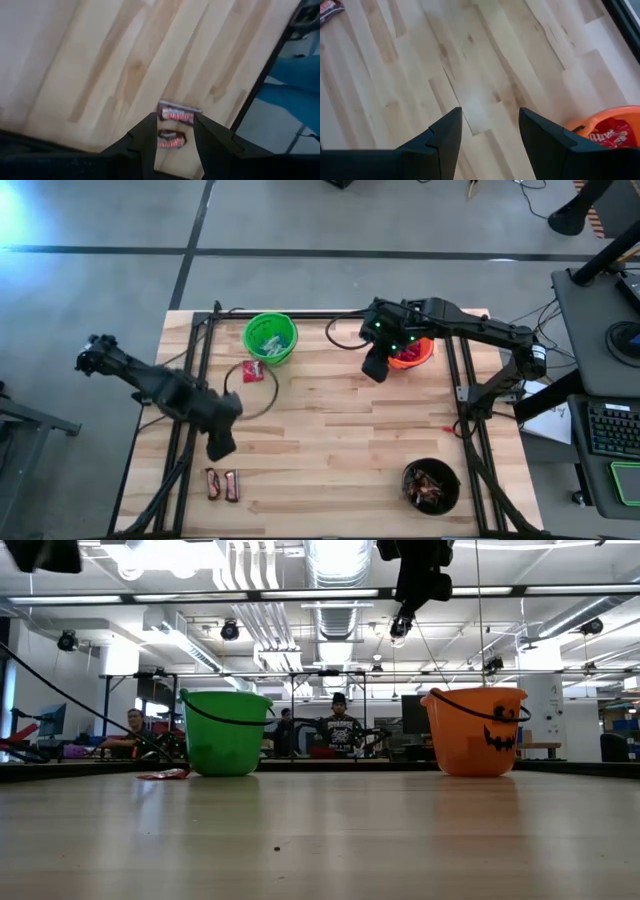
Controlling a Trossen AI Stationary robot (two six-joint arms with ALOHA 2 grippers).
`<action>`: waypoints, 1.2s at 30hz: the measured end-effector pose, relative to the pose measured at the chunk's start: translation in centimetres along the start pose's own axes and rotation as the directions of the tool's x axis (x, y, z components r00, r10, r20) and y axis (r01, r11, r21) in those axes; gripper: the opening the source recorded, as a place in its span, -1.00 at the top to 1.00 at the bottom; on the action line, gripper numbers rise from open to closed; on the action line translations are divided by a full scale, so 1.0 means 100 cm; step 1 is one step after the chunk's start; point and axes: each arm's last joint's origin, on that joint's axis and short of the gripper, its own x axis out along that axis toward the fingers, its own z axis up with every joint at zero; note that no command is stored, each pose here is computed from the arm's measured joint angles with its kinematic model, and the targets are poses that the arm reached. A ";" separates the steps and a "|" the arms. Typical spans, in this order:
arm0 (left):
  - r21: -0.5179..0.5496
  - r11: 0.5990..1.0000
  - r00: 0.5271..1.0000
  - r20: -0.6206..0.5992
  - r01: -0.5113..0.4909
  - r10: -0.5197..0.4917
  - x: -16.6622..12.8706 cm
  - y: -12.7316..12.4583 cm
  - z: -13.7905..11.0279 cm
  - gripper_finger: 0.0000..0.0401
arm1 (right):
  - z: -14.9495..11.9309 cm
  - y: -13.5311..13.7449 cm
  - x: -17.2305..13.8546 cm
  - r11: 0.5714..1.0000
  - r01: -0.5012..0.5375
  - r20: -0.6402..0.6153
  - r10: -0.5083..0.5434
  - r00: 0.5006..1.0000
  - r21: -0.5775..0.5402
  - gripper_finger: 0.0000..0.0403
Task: Sort candy
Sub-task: Put the brown candy into the black bucket
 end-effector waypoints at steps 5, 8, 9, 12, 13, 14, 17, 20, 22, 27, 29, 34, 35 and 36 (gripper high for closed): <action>-0.011 0.998 0.998 -0.029 -0.059 0.059 0.016 -0.016 -0.017 0.46 | 0.000 0.000 0.000 0.999 0.002 0.002 -0.003 1.000 0.049 0.08; 0.011 0.998 0.997 -0.048 -0.061 0.061 0.022 -0.026 -0.026 0.46 | 0.000 0.000 0.000 0.997 0.004 0.001 -0.004 1.000 0.081 0.08; 0.008 0.998 0.996 -0.055 -0.065 0.065 0.024 -0.028 -0.028 0.46 | 0.000 0.000 0.000 0.997 0.008 -0.004 -0.007 1.000 0.081 0.08; -0.030 0.996 0.994 -0.065 -0.085 0.083 0.029 -0.035 -0.031 0.46 | -0.005 -0.001 0.000 0.997 0.022 -0.050 -0.018 0.999 0.077 0.08; -0.046 0.994 0.994 -0.059 -0.096 0.093 0.031 -0.037 -0.032 0.46 | -0.007 -0.002 0.000 0.997 0.028 -0.073 -0.023 0.997 0.069 0.08; -0.058 0.993 0.993 -0.049 -0.106 0.103 0.033 -0.040 -0.033 0.46 | -0.009 -0.002 0.000 0.998 0.034 -0.096 -0.028 0.995 0.060 0.08; -0.082 0.989 0.992 -0.039 -0.126 0.124 0.038 -0.048 -0.035 0.46 | -0.015 -0.003 -0.001 0.999 0.045 -0.150 -0.042 0.988 0.015 0.08; -0.122 0.980 0.986 -0.062 -0.158 0.152 0.046 -0.052 -0.036 0.46 | -0.016 -0.004 -0.002 0.998 0.052 -0.164 -0.055 0.985 -0.018 0.08; -0.177 0.968 0.983 -0.093 -0.175 0.160 0.050 -0.054 -0.037 0.46 | -0.017 -0.004 -0.002 0.998 0.051 -0.167 -0.058 0.984 -0.045 0.08; -0.378 0.897 0.973 -0.125 -0.230 0.196 0.062 -0.058 -0.036 0.46 | -0.017 -0.004 -0.002 0.993 0.040 -0.169 -0.059 0.984 -0.110 0.08; -0.434 0.866 0.969 -0.131 -0.247 0.211 0.067 -0.060 -0.037 0.46 | -0.017 -0.004 -0.002 0.990 0.035 -0.169 -0.059 0.984 -0.138 0.08; -0.489 0.822 0.956 -0.183 -0.292 0.231 0.077 -0.064 -0.037 0.44 | -0.017 -0.004 -0.002 0.985 0.030 -0.171 -0.059 0.983 -0.171 0.08; -0.503 0.809 0.952 -0.206 -0.302 0.227 0.078 -0.064 -0.038 0.43 | -0.017 -0.004 -0.002 0.983 0.028 -0.172 -0.059 0.983 -0.181 0.08; -0.520 0.795 0.948 -0.225 -0.312 0.224 0.079 -0.065 -0.038 0.41 | -0.017 -0.004 -0.002 0.981 0.026 -0.172 -0.059 0.983 -0.190 0.08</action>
